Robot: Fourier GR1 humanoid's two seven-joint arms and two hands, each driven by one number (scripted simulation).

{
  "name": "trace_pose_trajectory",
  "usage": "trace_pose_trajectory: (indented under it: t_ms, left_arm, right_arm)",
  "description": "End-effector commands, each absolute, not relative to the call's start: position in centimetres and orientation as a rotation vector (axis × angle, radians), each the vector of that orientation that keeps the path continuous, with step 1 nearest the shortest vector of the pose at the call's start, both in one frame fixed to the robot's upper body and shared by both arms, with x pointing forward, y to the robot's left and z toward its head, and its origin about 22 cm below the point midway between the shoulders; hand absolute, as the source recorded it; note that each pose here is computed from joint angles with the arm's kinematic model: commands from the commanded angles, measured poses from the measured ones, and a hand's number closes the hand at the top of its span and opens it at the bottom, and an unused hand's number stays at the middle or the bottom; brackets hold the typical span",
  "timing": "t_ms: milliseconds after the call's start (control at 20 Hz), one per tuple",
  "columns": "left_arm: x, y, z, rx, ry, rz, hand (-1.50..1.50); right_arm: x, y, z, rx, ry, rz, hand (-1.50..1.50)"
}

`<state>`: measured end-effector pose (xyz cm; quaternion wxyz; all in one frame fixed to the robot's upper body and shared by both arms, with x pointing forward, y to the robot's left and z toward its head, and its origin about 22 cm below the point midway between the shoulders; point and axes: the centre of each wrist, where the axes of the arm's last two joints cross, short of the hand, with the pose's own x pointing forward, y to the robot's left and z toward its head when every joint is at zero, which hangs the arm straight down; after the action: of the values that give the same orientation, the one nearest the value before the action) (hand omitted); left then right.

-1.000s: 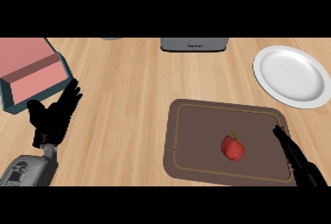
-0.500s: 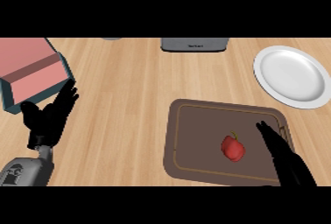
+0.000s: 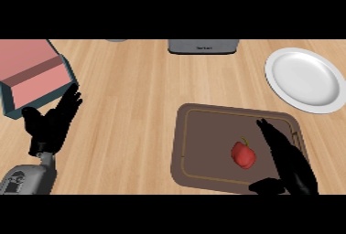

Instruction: Pick the bell pepper from the tray and place it in the plate

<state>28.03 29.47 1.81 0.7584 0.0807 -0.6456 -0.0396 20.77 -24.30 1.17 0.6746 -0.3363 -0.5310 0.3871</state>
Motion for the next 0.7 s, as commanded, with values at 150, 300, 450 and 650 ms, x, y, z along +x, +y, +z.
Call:
trace_pose_trajectory:
  t_ms: [150,300,450,650]
  left_arm:
    - [28.0,27.9,2.1,0.169,-1.419,-0.068,0.00]
    - [28.7,28.0,1.6,0.200,-1.392,-0.073,0.00]
    - [27.8,30.6,2.1,0.183,-1.394,-0.081,0.00]
    - [29.4,29.6,3.8,0.173,-1.409,-0.083,0.00]
  right_arm:
    - [23.0,-22.6,1.0,-0.776,-1.154,0.889,-1.50]
    - [22.3,-24.4,1.3,-0.788,-1.137,0.899,-1.50]
    - [24.2,-22.3,0.0,-0.799,-1.096,0.950,-1.50]
    - [24.0,-21.5,0.0,-0.738,-1.085,1.020,1.50]
